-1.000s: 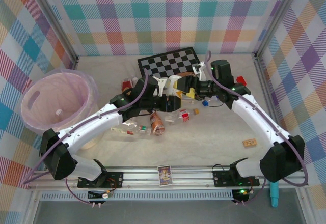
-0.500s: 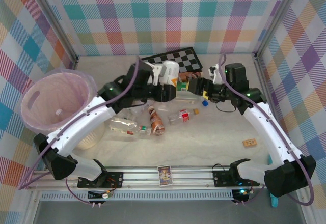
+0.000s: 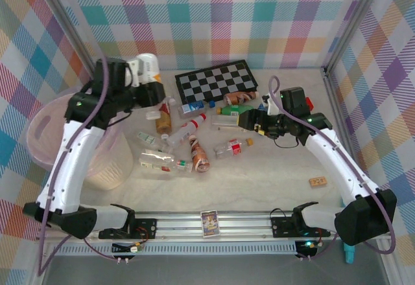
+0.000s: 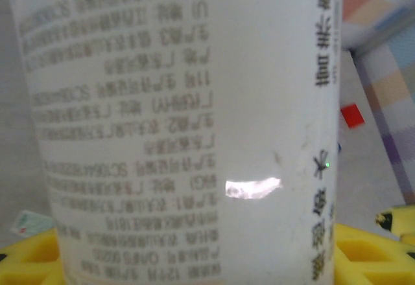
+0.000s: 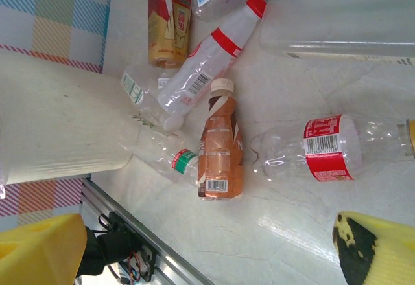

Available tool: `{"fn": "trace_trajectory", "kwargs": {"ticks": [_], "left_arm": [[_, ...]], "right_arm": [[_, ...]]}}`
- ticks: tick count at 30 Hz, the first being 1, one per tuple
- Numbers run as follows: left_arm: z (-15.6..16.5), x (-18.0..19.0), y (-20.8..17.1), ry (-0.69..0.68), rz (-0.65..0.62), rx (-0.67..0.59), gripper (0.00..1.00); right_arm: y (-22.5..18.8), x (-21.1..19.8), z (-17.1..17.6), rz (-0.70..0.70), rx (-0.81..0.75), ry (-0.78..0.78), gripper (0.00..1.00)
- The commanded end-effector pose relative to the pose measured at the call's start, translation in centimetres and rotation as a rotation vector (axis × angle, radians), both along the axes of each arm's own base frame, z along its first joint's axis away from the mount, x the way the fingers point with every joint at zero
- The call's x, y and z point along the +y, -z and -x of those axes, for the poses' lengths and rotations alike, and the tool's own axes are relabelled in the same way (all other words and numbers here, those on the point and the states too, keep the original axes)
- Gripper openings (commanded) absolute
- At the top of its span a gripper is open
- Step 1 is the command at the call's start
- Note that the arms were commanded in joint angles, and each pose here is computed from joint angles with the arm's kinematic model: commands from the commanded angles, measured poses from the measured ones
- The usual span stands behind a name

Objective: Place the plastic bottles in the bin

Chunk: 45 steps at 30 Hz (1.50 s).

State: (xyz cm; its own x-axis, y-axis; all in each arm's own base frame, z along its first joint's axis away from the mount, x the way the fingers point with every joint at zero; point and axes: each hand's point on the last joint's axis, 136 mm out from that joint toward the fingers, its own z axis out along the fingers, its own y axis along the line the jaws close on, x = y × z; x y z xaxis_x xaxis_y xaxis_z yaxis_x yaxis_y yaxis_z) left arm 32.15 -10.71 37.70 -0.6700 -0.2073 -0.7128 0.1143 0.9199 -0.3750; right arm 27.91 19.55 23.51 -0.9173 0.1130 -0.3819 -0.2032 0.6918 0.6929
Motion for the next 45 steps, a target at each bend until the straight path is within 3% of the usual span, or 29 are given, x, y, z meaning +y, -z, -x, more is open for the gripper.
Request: {"fn": "trace_trajectory", "kwargs": {"ticks": [1,8,20,29,45], "left_arm": [[1.8,3.3,-2.4,-0.053,0.002,-0.044,0.12],[2.5,10.5,-3.3,-0.263,-0.019,-0.044,0.1],[6.6,18.8,0.3,-0.541,-0.162,0.108,0.06],[8.2,21.4,6.0,-0.607,-0.236,0.281,0.06],[5.7,22.9,17.1,-0.549,-0.167,0.514,0.06]], "right_arm": [[1.2,0.1,0.5,0.01,0.036,-0.034,0.97],[2.0,0.5,0.2,0.005,0.055,-0.045,0.97],[2.8,0.7,-1.2,0.037,0.079,-0.051,0.97],[3.5,0.9,-1.5,0.044,0.099,-0.06,0.97],[3.8,0.6,-0.8,0.044,0.104,-0.058,0.97]]}}
